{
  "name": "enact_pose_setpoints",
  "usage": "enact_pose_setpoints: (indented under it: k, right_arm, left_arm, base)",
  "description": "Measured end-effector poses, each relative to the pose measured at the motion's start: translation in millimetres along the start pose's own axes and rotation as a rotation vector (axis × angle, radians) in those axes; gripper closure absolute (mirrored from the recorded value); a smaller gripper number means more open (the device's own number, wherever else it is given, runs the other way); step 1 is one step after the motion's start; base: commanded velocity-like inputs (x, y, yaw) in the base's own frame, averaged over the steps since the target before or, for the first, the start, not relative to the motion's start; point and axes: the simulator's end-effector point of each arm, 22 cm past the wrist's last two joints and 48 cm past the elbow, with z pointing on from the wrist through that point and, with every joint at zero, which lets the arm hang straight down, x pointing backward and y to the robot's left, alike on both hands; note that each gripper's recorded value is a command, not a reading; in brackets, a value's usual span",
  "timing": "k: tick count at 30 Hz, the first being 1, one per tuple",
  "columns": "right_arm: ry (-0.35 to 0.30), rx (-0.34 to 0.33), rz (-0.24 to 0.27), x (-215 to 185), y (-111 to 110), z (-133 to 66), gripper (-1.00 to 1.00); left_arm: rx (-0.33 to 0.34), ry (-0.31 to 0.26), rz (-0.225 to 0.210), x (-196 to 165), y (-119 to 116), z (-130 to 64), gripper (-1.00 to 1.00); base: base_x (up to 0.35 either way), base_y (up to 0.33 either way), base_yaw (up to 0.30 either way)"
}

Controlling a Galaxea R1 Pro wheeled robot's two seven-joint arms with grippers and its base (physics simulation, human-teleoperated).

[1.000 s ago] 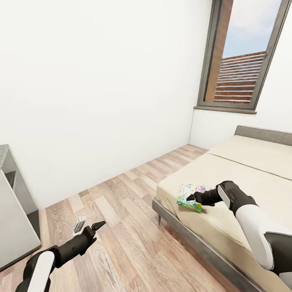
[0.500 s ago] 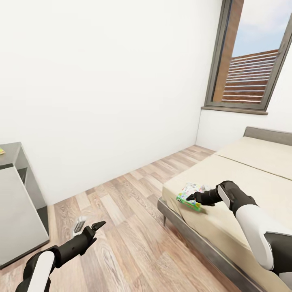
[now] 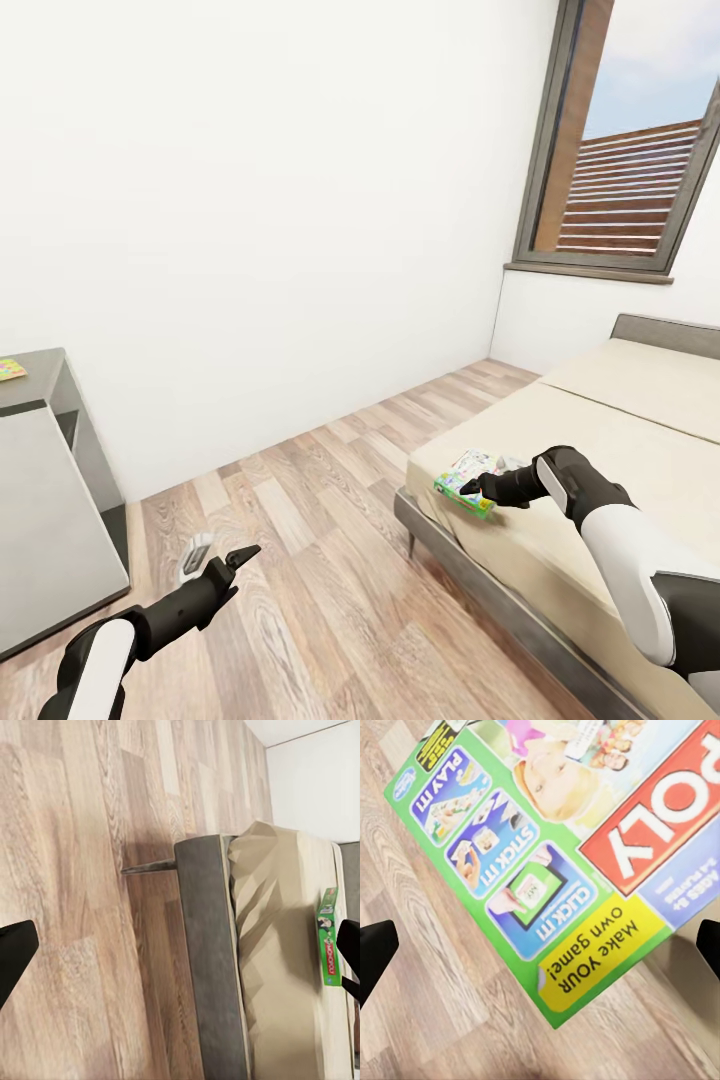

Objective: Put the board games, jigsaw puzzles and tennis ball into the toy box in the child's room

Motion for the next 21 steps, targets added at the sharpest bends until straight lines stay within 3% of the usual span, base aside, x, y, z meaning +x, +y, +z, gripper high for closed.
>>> enact_pose_setpoints:
  k: [21]
  right_arm:
    - [-0.007,0.003,0.0,-2.9,-2.4,-2.7,-1.0]
  left_arm:
    - [-0.002,0.0,0.001,0.1,0.5,0.3,-1.0]
  base:
    - [0.0,0.0,0.002]
